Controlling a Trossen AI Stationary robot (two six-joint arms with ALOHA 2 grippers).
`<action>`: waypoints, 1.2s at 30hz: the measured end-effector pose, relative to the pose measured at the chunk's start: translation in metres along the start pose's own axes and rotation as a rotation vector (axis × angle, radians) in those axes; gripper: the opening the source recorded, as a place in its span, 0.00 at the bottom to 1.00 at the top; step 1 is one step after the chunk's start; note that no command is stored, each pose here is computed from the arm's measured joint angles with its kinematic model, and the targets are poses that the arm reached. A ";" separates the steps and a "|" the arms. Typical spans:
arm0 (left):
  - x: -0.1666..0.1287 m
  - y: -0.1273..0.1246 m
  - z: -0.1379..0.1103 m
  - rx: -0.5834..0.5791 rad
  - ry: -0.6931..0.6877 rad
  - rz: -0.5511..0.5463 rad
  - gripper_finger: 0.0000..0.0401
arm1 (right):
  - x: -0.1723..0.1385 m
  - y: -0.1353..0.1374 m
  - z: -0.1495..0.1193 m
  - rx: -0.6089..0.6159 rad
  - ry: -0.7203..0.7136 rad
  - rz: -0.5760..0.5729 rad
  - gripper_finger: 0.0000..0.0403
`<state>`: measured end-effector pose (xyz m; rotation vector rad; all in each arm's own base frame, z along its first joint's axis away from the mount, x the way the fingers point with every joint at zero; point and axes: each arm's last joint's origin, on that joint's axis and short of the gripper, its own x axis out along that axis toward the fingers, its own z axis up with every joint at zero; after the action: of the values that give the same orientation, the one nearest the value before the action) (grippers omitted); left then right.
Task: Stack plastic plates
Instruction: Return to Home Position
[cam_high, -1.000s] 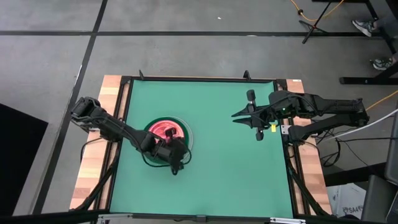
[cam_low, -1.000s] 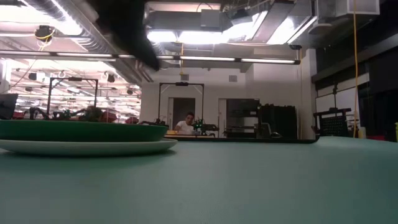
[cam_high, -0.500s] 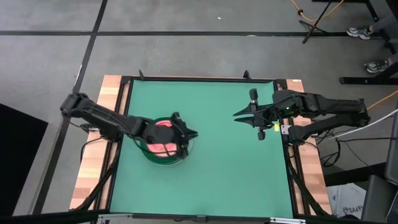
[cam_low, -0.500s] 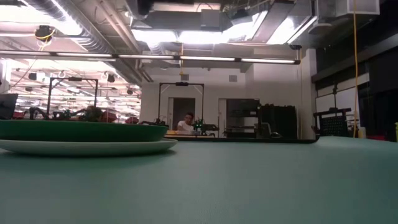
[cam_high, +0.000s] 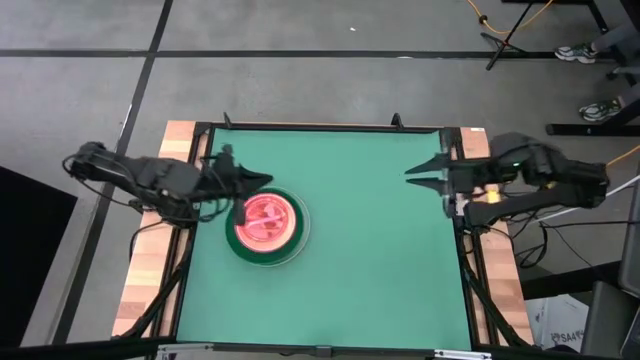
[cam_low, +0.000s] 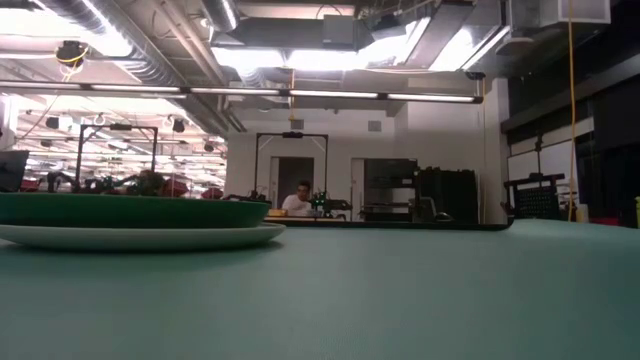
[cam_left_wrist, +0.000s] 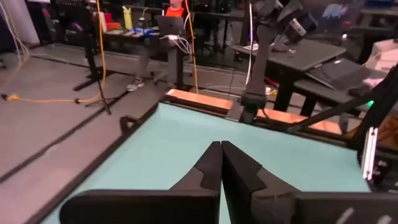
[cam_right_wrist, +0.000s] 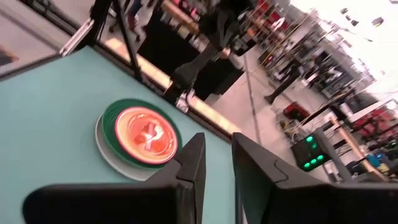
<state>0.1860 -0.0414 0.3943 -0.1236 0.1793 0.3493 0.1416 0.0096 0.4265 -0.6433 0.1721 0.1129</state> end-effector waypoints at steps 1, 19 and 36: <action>-0.006 0.004 0.001 0.012 -0.002 0.001 0.00 | -0.004 -0.001 0.000 0.005 -0.008 -0.013 0.19; -0.050 0.038 -0.010 0.162 0.114 0.035 0.00 | -0.071 0.020 -0.034 0.128 0.004 -0.121 0.19; -0.041 0.036 -0.061 0.209 -0.013 -0.063 0.00 | -0.070 0.084 -0.117 0.218 -0.147 -0.133 0.19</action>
<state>0.1260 -0.0308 0.3391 0.0787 0.1977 0.2673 0.0450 0.0015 0.2988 -0.4257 -0.0013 0.0127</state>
